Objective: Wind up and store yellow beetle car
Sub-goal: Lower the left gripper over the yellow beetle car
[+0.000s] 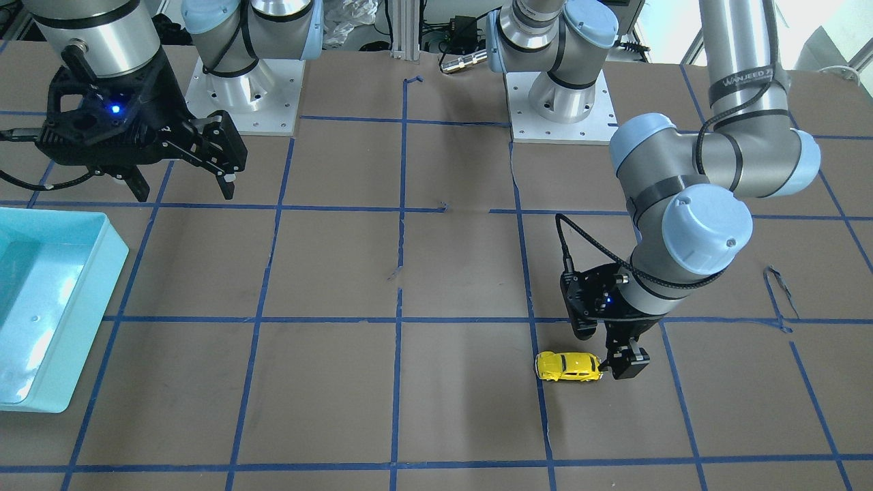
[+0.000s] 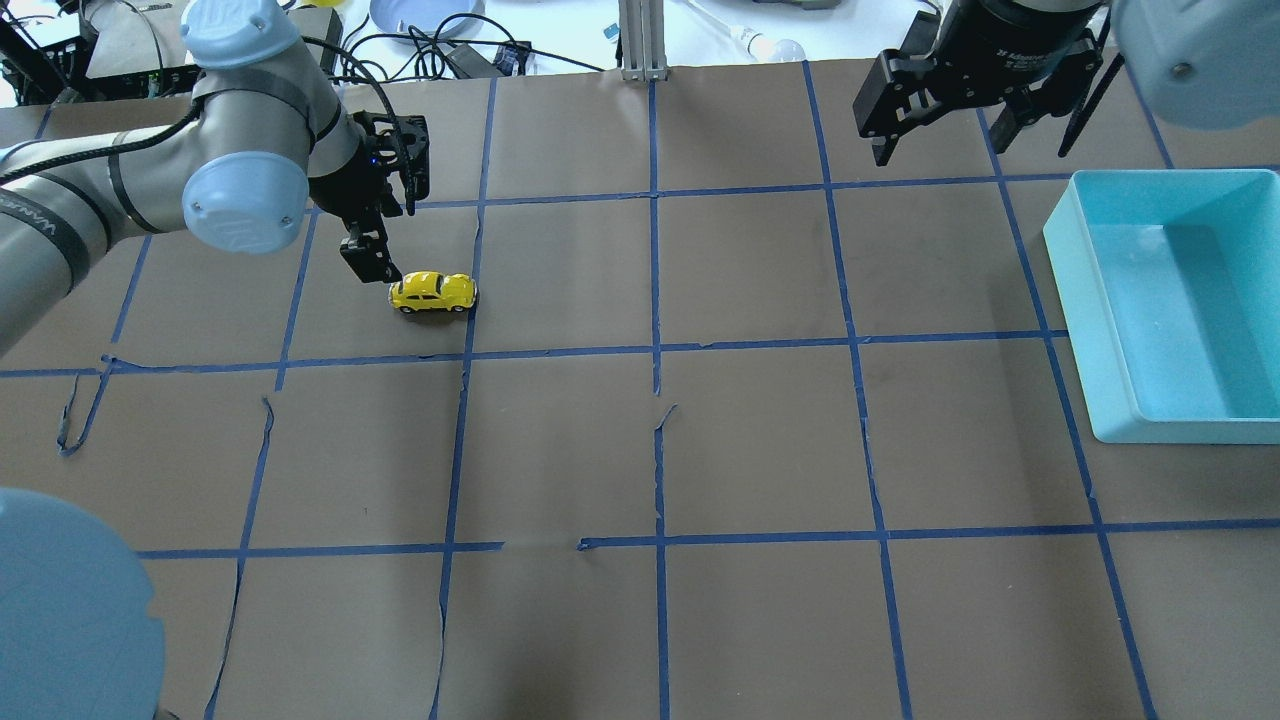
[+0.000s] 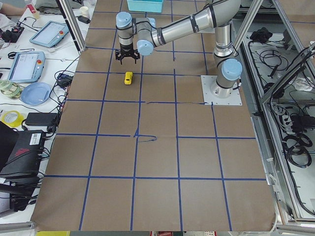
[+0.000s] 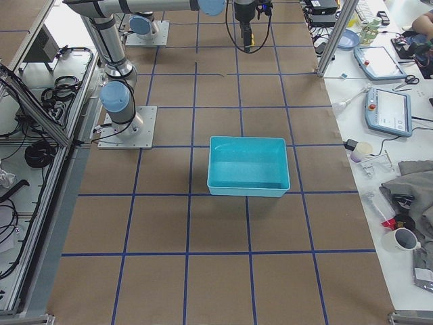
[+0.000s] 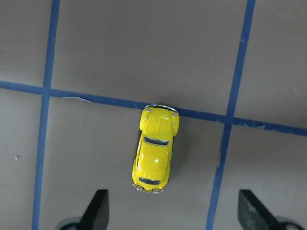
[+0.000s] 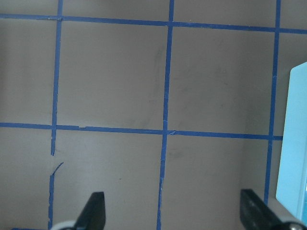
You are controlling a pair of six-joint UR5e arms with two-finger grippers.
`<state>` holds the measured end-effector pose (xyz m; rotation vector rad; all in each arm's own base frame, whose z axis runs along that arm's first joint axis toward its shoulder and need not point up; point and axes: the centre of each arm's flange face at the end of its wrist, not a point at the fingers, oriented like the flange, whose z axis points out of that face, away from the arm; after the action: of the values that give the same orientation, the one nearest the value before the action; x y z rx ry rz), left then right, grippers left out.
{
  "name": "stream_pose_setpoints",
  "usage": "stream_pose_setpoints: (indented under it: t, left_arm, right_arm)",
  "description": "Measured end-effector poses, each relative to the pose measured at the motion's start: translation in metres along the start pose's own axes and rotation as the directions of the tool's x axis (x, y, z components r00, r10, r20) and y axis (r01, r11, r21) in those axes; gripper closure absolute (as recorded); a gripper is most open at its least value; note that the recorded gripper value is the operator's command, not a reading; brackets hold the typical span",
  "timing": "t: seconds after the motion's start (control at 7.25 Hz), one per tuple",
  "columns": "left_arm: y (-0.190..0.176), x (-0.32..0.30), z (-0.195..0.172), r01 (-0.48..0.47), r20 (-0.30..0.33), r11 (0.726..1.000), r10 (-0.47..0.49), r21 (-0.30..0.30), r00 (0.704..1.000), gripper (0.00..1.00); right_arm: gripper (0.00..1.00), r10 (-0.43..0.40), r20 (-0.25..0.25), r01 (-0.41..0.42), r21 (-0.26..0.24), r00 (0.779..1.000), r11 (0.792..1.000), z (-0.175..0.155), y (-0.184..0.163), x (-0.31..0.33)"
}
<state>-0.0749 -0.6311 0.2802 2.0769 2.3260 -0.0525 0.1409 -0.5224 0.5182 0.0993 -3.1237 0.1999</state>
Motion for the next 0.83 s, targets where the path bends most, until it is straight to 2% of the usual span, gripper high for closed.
stream_pose_setpoints:
  t: [0.28,0.83]
  left_arm:
    - [0.002,-0.008,0.028,0.069,-0.009,0.998,-0.069,-0.004,0.998,0.06]
    - [0.001,-0.009,0.070,-0.097,-0.020,0.995,0.097,0.009,0.995,0.06]
  right_arm:
    - [0.00,0.000,0.000,0.000,0.001,1.000,1.000,0.000,0.000,0.000]
    - [0.00,-0.001,0.001,0.001,0.000,1.000,1.000,0.000,0.000,-0.001]
